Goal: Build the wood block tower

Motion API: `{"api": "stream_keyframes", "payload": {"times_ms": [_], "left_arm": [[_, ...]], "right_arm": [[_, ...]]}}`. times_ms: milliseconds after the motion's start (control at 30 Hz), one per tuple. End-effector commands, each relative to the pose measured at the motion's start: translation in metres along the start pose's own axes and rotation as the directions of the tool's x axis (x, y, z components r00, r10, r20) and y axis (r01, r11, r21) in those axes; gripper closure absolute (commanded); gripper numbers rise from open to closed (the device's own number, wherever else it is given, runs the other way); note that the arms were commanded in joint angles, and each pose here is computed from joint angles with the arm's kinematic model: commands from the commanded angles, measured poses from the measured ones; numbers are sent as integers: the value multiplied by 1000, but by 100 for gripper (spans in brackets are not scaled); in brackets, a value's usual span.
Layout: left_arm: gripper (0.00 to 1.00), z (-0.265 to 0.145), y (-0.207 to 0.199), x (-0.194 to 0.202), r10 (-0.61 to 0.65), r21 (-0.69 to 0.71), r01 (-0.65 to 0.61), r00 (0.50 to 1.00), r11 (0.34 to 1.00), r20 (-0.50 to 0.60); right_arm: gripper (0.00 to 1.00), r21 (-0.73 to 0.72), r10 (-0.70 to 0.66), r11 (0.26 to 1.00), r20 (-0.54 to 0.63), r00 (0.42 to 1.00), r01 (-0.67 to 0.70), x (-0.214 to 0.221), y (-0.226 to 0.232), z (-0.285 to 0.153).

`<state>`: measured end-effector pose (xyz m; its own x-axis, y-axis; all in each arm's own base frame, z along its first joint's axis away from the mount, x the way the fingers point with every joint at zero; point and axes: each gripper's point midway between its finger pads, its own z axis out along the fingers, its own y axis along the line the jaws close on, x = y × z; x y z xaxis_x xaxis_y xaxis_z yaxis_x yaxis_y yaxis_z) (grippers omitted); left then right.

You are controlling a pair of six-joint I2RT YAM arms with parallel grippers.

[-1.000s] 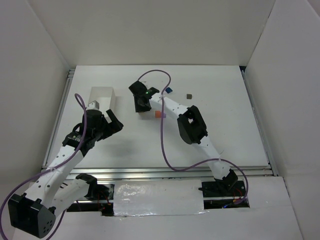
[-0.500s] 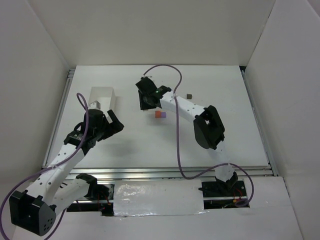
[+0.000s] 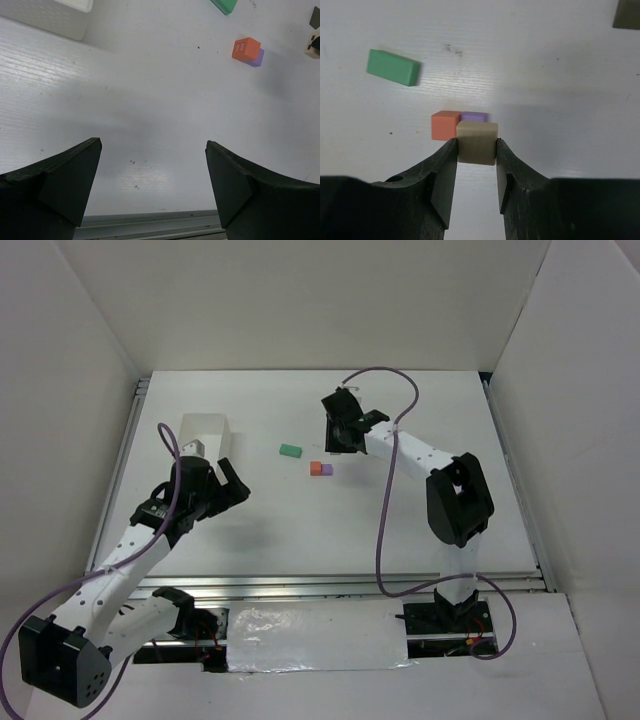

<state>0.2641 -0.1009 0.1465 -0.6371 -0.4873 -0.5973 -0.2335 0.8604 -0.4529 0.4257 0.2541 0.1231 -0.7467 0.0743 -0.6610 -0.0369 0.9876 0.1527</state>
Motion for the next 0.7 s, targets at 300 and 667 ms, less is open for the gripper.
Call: {"api": "stream_keyframes", "payload": {"times_ms": [300,667], "left_arm": [[1,-2,-14,-19,45,23,-46,998,999,44],[1,0,-14,-16,50,28,-51,998,998,34]], "right_arm": [[68,-42,34,998,-58,998,-37,15,5,30],[65,-19,55,998,-92,994,-57,28,3,45]]}}
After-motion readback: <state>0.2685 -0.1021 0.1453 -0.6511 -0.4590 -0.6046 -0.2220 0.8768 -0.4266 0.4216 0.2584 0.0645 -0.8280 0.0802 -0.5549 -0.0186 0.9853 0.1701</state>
